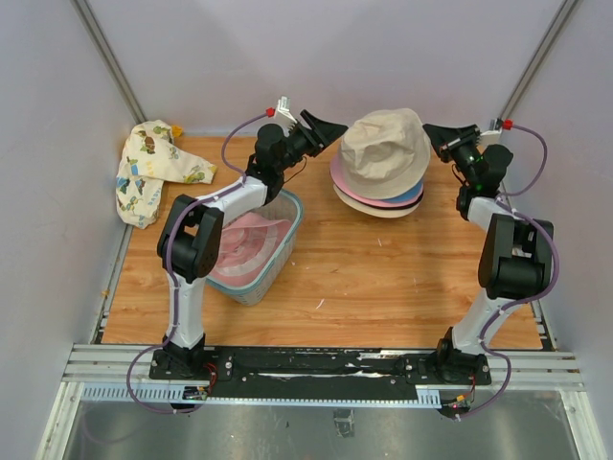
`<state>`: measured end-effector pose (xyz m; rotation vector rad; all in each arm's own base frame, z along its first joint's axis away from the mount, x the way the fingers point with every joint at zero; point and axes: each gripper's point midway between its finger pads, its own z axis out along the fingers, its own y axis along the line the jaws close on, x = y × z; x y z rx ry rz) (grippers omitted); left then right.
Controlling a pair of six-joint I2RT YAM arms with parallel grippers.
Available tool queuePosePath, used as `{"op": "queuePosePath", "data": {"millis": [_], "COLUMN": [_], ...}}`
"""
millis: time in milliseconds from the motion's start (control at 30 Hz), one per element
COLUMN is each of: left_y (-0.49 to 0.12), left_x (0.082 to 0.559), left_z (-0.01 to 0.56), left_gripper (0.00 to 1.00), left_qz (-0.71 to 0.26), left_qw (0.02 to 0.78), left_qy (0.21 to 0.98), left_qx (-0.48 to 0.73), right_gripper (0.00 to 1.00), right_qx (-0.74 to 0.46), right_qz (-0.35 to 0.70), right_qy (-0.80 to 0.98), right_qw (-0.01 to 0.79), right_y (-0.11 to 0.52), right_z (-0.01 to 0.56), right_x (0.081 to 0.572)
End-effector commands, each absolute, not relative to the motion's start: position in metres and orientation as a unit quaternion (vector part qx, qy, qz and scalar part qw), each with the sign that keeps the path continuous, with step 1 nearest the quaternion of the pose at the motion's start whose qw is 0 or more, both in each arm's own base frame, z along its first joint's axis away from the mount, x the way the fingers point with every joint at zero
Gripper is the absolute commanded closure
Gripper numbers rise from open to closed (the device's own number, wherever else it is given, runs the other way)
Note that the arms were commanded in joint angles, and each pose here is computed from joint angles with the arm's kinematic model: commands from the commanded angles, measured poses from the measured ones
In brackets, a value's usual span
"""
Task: Stack the hats
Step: Stack the hat on the hat.
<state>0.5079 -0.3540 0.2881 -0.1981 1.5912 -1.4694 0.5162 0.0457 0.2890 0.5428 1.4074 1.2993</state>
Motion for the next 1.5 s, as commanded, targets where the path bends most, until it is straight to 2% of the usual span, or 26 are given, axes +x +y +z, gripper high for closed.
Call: {"op": "queuePosePath", "data": {"millis": [0, 300, 600, 1467], "left_y": [-0.359, -0.354, -0.356, -0.368], "left_x": [0.506, 0.506, 0.51, 0.515], "left_z": [0.299, 0.297, 0.282, 0.245], "left_gripper": [0.38, 0.38, 0.38, 0.38], "left_qz": [-0.604, -0.596, -0.589, -0.596], "left_qw": [0.474, 0.482, 0.473, 0.436], "left_qy": [0.638, 0.638, 0.65, 0.669], "left_qx": [-0.069, -0.077, -0.079, -0.082], "right_gripper": [0.99, 1.0, 0.99, 0.99], "right_qx": [0.231, 0.293, 0.315, 0.344], "right_qz": [0.549, 0.523, 0.506, 0.454], "right_qy": [0.58, 0.555, 0.535, 0.577], "right_qw": [0.556, 0.577, 0.598, 0.585], "right_y": [0.048, 0.028, 0.017, 0.022], "right_z": [0.29, 0.266, 0.268, 0.235], "right_x": [0.513, 0.506, 0.499, 0.504]}}
